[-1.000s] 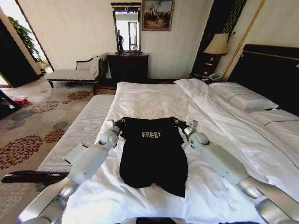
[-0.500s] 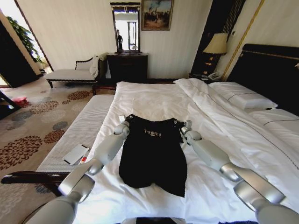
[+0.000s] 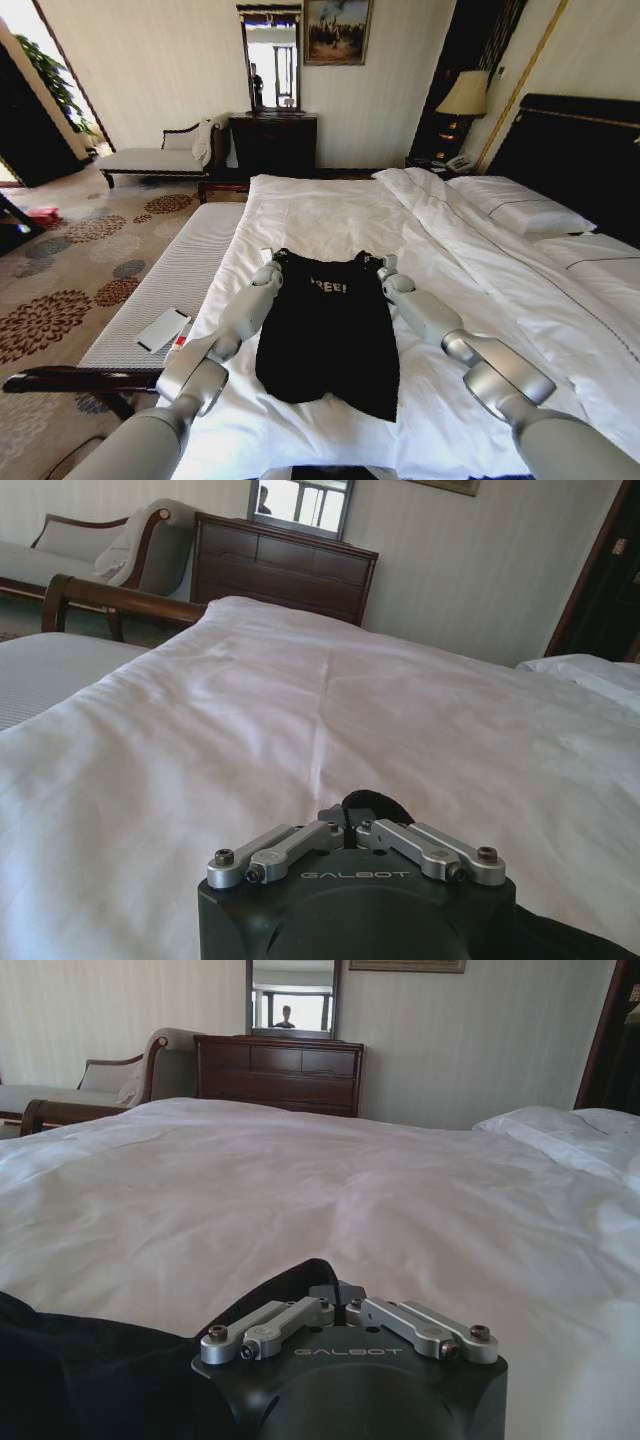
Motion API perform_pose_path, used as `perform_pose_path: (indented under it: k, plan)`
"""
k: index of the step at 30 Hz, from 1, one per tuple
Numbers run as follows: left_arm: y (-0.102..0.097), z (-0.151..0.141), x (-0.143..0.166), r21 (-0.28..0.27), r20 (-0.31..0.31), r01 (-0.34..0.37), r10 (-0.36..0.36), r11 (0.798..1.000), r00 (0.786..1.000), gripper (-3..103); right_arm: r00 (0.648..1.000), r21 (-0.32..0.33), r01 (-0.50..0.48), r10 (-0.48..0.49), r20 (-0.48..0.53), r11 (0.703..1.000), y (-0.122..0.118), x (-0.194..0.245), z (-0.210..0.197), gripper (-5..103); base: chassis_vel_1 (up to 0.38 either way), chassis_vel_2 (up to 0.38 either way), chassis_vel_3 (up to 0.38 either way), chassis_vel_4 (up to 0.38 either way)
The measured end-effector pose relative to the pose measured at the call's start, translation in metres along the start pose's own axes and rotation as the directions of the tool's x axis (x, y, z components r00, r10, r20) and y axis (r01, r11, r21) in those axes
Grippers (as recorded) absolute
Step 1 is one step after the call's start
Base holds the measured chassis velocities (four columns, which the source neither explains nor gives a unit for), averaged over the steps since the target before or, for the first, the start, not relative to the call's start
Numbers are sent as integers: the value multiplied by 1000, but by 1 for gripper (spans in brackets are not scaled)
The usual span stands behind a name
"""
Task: Fold the clothes on the bed.
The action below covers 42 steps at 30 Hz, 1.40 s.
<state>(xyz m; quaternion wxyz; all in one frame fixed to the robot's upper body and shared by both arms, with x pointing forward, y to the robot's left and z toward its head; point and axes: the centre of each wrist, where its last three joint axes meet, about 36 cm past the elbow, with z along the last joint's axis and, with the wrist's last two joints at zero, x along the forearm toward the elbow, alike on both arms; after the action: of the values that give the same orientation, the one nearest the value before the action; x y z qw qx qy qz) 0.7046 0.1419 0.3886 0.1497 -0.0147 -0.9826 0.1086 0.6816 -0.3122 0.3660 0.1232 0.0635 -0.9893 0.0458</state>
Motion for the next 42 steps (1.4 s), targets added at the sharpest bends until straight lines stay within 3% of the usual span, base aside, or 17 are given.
perform_pose_path:
  k: [5, 15, 19, 27, 30, 33, 34, 36, 42]
  plan:
    - [3, -3, -4, 54, -8, 42, -42, 998, 999, 0, 1000, -11, -17, 17, -3, 1000, -5, 0, 1, 0, 0, 0, 0, 0]
    - [3, -4, -9, 80, -50, 79, -75, 994, 996, 0, 999, -32, -38, 37, -23, 999, -1, -3, 4, 0, 0, 0, 0, 0]
    - [1, -6, -11, 78, -87, 91, -84, 993, 993, 0, 999, -57, -37, 35, -38, 998, 5, -7, 0, 0, 0, 0, 0, 0]
    - [-9, -16, -18, 128, -192, 174, -148, 976, 970, 0, 995, -112, -57, 48, -84, 992, 17, -14, -7, 0, 0, 0, 0, 0]
    - [-12, -18, -19, 134, -202, 188, -159, 973, 966, 0, 994, -120, -64, 53, -93, 991, 19, -14, -9, 0, 0, 0, 0, 0]
    - [-11, -20, -19, 131, -197, 190, -163, 973, 967, -3, 993, -125, -73, 61, -98, 989, 17, -14, -10, -2, 0, 0, 0, 0]
    - [-10, -21, -18, 123, -185, 188, -163, 975, 969, 2, 993, -124, -75, 63, -99, 989, 16, -14, -11, -2, 0, 0, 0, 0]
    - [-3, -21, -14, 91, -134, 172, -159, 981, 978, 13, 993, -115, -85, 74, -95, 990, 5, -9, -12, 14, 0, 0, 0, 0]
    - [11, -21, -6, 43, -43, 151, -149, 988, 988, 29, 992, -86, -96, 88, -87, 992, -13, 3, -8, 29, 0, 0, 0, 0]
